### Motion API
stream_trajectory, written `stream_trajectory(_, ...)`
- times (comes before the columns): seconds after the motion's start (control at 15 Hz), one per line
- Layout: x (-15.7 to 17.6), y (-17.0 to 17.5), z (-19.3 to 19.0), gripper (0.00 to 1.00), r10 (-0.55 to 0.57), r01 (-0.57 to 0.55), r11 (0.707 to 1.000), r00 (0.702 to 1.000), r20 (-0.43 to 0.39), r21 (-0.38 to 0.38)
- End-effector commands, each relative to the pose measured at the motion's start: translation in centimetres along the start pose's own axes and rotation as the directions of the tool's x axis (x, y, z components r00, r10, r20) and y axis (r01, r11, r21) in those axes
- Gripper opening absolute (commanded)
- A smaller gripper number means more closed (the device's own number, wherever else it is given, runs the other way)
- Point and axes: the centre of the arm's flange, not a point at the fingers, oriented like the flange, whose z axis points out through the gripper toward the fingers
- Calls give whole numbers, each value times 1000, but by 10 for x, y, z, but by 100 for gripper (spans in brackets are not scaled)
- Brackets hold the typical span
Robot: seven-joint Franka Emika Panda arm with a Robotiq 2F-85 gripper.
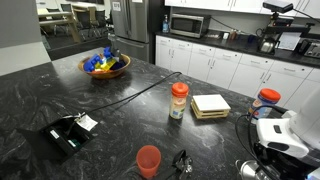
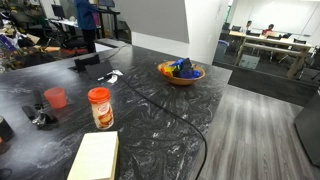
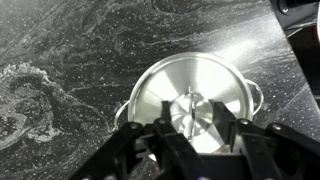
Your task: Pick the lid on the counter and put it on the pot
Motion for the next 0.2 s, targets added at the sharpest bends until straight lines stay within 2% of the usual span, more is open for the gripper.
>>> stream_trajectory(0.0,0,0,0,49,0,0,1000,1000,0,0)
stream_trajectory(0.13,0,0,0,49,0,0,1000,1000,0,0)
